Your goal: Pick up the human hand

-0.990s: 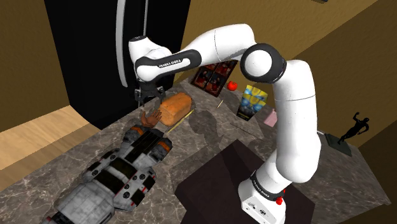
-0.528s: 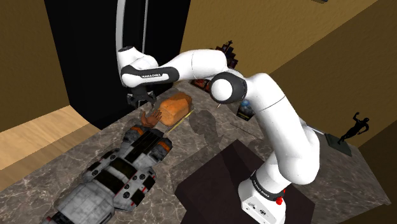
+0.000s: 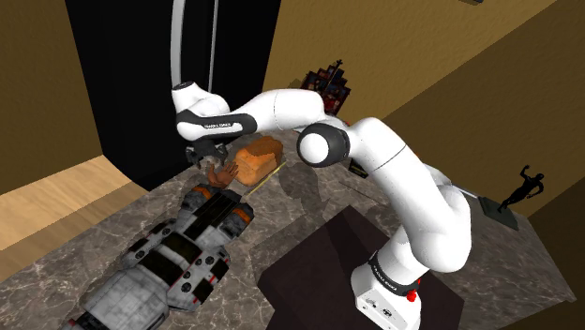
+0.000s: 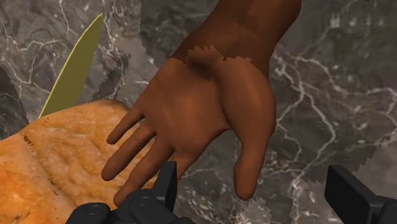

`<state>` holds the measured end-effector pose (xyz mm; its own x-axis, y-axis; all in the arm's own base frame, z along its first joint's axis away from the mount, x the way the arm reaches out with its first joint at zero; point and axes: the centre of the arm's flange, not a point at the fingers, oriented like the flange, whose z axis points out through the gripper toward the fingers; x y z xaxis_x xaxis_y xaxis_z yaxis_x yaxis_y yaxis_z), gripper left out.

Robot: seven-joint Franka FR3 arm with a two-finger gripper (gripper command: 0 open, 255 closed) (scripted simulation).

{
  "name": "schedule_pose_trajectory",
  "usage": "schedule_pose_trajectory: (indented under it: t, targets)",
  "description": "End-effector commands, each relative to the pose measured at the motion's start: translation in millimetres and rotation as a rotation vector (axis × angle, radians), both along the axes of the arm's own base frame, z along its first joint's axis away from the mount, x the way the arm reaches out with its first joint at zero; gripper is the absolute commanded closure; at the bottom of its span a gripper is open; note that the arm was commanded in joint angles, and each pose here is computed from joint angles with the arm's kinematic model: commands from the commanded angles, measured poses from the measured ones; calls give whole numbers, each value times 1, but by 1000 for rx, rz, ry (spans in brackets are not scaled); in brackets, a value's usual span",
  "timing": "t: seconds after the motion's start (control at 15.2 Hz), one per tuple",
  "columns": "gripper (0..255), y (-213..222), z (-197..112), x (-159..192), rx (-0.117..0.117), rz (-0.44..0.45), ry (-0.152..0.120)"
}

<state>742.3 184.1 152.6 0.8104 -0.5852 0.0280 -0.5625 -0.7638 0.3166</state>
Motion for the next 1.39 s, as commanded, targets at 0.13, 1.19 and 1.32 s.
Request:
schedule_pose_trajectory:
  t: [0.13, 1.19, 1.32]
  targets:
    - [255, -1, -3, 0, 0, 0, -1]
    - [255, -1, 39, 0, 0, 0, -1]
    - [255, -1, 49, 0, 0, 0, -1]
